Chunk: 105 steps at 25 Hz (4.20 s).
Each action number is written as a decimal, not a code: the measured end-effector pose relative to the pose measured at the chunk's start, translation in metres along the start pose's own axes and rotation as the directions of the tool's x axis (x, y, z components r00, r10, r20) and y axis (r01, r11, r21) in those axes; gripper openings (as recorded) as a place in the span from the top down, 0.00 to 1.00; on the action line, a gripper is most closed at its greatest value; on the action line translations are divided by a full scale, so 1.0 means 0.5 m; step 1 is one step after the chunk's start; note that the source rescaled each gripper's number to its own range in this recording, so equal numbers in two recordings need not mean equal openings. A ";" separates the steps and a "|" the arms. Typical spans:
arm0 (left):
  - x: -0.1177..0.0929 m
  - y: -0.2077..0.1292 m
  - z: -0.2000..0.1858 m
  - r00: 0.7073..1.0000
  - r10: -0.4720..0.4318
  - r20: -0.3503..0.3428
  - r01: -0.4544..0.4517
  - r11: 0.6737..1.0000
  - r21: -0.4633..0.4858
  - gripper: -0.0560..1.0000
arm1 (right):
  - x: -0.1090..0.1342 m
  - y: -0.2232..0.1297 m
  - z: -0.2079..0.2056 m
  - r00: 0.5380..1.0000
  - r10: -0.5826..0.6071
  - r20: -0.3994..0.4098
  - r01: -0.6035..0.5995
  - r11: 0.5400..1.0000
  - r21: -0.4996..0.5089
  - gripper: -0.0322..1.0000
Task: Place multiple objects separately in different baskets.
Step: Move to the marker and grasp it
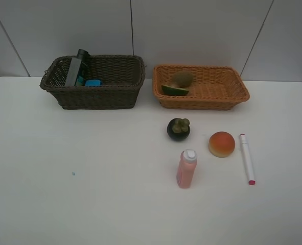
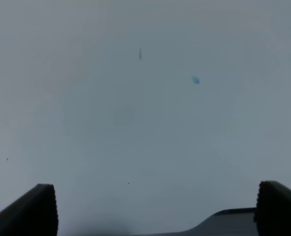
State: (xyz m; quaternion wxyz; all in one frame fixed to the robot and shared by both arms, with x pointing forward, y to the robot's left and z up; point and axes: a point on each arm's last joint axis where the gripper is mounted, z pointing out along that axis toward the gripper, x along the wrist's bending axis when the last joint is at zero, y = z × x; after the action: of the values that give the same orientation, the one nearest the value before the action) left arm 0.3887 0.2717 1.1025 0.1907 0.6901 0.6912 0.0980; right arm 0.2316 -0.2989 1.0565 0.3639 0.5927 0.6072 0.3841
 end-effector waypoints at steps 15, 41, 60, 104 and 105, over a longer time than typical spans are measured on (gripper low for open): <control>0.048 -0.297 -0.048 0.978 0.207 -0.003 -0.188 0.883 -0.430 0.00 | 0.000 0.000 0.000 1.000 0.000 0.000 0.000 1.000 0.000 0.00; 0.044 -0.329 -0.044 0.948 0.316 -0.035 -0.267 0.733 -0.626 0.00 | 0.000 0.000 0.000 1.000 0.000 0.000 0.000 1.000 0.000 0.00; 0.043 -0.328 -0.043 0.964 0.259 -0.062 -0.240 0.742 -0.626 0.00 | 0.000 0.000 0.000 1.000 0.006 0.000 -0.006 1.000 0.000 0.00; 0.043 -0.328 -0.043 0.964 0.259 -0.062 -0.240 0.742 -0.626 0.00 | 0.014 -0.023 0.598 0.998 0.058 -0.036 0.002 0.504 0.864 0.00; 0.043 -0.328 -0.043 0.964 0.259 -0.062 -0.240 0.742 -0.626 0.00 | 0.014 -0.023 0.601 0.998 0.054 -0.044 0.010 0.510 0.860 0.00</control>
State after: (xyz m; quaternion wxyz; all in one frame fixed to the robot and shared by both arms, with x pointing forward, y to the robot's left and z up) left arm 0.2304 0.2913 1.0541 0.4046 0.6744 0.5175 0.3373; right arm 0.4958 -0.2811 0.9143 -0.0017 0.6900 0.7216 0.0569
